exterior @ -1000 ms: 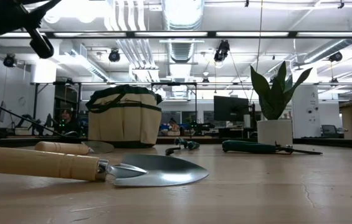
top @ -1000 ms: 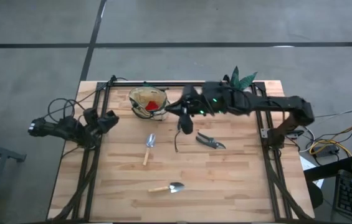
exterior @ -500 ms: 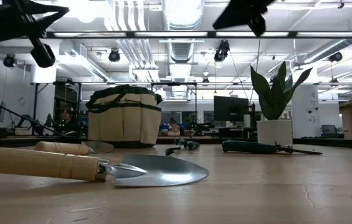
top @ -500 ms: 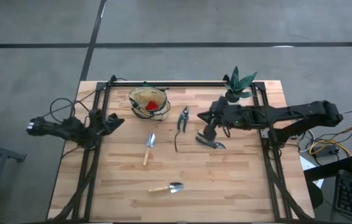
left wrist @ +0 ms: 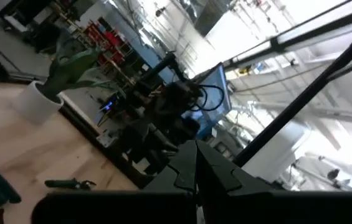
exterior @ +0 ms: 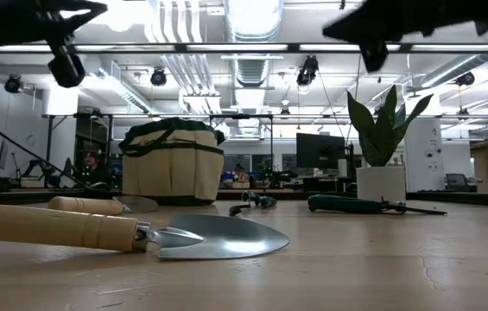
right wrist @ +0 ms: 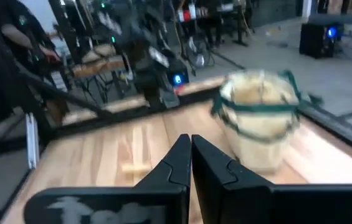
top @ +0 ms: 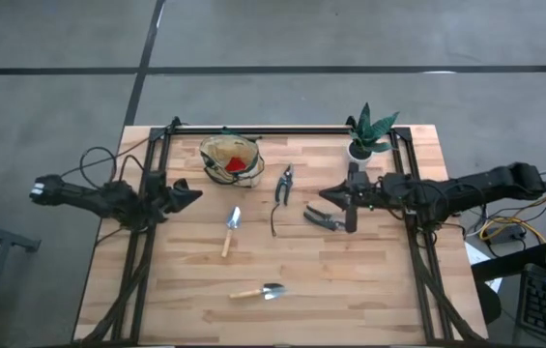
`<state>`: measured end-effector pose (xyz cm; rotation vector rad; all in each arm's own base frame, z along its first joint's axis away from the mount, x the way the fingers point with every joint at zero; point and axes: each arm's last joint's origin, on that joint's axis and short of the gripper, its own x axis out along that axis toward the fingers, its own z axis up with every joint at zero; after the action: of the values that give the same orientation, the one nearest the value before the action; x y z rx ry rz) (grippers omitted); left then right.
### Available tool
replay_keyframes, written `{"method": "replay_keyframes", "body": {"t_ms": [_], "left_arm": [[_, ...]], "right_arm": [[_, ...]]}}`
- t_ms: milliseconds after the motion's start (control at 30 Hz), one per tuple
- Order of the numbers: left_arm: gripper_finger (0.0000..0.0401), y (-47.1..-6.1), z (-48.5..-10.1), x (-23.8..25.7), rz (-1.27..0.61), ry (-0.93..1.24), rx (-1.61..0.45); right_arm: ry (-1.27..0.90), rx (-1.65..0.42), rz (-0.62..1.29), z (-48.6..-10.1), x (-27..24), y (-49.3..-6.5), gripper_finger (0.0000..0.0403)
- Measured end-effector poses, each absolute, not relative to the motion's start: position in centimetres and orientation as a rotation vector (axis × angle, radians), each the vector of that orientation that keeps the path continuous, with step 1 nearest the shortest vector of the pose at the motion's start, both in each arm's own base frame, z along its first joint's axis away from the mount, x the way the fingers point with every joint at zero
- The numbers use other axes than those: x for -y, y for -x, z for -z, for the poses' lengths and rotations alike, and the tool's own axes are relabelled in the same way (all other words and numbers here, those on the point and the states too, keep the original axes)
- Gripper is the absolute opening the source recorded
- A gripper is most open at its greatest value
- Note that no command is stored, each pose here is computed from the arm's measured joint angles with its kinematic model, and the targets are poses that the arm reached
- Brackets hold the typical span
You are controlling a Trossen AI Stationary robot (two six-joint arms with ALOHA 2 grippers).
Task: Pick & Place Garden tools in Gardening bag
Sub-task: Put the top trowel into the gardening bag
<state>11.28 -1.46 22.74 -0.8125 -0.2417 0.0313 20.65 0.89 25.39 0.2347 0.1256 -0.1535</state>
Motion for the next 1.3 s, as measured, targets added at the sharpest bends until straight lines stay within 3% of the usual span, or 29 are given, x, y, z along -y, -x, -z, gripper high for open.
{"method": "replay_keyframes", "body": {"t_ms": [367, 767, 900, 1100, 1300], "left_arm": [[0.0007, -12.7, -24.9, 2.0, -0.142, 0.762, -0.281], [0.0007, -15.2, -23.3, 3.0, -0.104, 0.692, -0.52], [0.0011, -16.2, -22.9, 3.5, -0.01, 0.629, -0.625], [0.0073, -18.0, -22.5, 3.9, -0.057, 0.653, -0.77], [0.0154, -19.7, -20.7, 4.0, -0.26, 0.774, -0.862]], "right_arm": [[-0.242, -0.039, 0.041, -22.7, -1.0, -18.4, 0.0008], [-0.33, -0.083, 0.039, -20.8, -1.0, -17.7, 0.0009], [-0.332, -0.09, 0.04, -20.7, -1.0, -17.7, 0.0009], [-0.332, -0.091, 0.04, -20.7, -1.0, -17.7, 0.0009], [-0.332, -0.09, 0.041, -20.7, -1.0, -17.7, 0.0009]]}}
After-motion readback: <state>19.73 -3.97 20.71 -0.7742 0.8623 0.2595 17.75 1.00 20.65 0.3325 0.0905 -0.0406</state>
